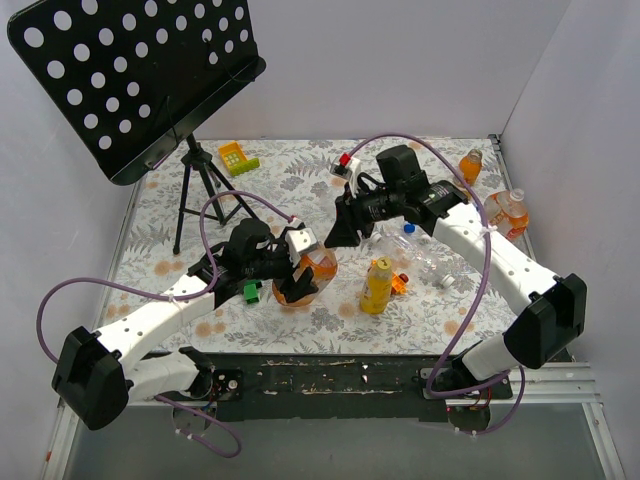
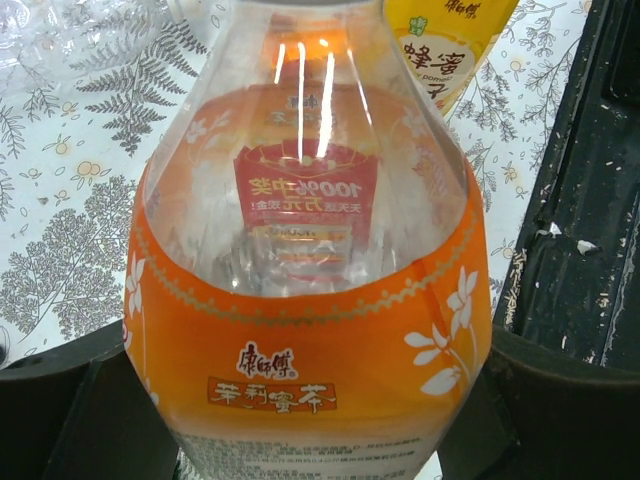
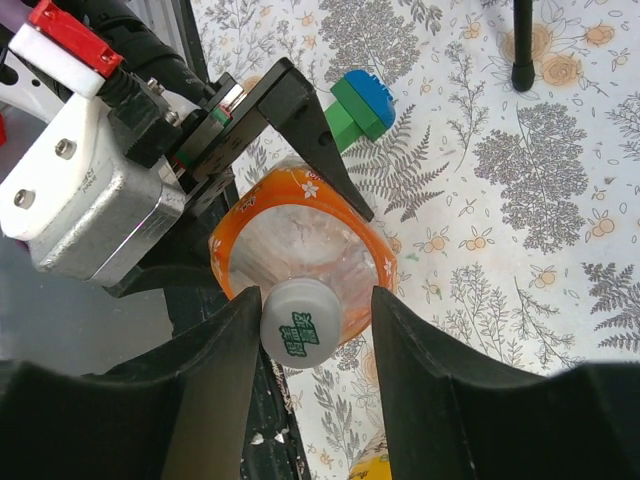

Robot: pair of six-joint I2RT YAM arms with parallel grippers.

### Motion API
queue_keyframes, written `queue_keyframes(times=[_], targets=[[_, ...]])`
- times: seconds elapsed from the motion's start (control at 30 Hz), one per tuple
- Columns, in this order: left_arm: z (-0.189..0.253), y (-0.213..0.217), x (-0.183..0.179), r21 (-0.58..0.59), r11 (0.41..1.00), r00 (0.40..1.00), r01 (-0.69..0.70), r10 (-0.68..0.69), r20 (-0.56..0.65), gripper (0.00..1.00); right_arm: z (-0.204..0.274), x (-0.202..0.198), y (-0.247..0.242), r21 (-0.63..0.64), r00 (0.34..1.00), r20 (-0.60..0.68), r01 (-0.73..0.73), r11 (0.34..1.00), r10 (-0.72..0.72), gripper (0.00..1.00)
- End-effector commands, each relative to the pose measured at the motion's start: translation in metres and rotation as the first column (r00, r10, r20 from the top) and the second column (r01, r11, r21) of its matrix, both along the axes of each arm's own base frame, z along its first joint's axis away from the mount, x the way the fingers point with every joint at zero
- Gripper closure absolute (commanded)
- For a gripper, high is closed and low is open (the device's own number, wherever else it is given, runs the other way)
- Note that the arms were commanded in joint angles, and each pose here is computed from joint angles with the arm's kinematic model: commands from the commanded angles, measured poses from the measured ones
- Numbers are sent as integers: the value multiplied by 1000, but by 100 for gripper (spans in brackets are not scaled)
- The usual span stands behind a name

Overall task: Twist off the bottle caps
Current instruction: Unscrew the bottle cap from the plastic bottle.

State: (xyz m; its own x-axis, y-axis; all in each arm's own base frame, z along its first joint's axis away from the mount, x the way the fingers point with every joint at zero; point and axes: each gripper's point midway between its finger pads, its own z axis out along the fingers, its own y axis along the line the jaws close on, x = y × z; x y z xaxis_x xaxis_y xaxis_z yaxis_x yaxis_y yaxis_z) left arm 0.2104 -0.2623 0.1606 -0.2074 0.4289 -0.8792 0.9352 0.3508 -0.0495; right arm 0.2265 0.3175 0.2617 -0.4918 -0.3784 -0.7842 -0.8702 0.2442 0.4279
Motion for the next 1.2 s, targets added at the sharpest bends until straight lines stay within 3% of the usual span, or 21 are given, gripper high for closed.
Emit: queue_keyframes(times=[0.0,0.33,0.57,0.73,0.87,0.93,1.0,1.07,1.17], targets=[[45,-11,13,-94,996,993,6,5,120,100,20,6,-1,14,996,84,0,1000,-1,47],[44,-9,13,-87,996,992,-3,14,122,100,15,3,-3,-15,996,84,-30,999,31,53],[44,-8,14,-81,997,992,-7,17,127,100,14,-9,-2,-12,984,111,-137,990,138,82],[46,-7,11,-78,997,991,8,2,134,100,19,-29,-4,3,934,167,-321,947,316,97],[45,-7,2,-65,996,989,59,-50,136,100,23,-54,-11,-33,758,362,-572,820,543,99],[44,-6,-2,-52,995,988,81,-74,135,100,16,-64,-20,-134,543,532,-704,698,650,99],[42,-5,-3,-44,995,986,92,-85,141,100,1,-54,-28,-267,402,617,-701,661,676,99],[43,-3,-4,-42,995,985,94,-87,152,100,-8,-42,-28,-340,342,666,-652,677,663,99],[43,-2,-5,-44,995,985,92,-84,150,100,1,-36,-24,-331,355,687,-625,707,635,99]])
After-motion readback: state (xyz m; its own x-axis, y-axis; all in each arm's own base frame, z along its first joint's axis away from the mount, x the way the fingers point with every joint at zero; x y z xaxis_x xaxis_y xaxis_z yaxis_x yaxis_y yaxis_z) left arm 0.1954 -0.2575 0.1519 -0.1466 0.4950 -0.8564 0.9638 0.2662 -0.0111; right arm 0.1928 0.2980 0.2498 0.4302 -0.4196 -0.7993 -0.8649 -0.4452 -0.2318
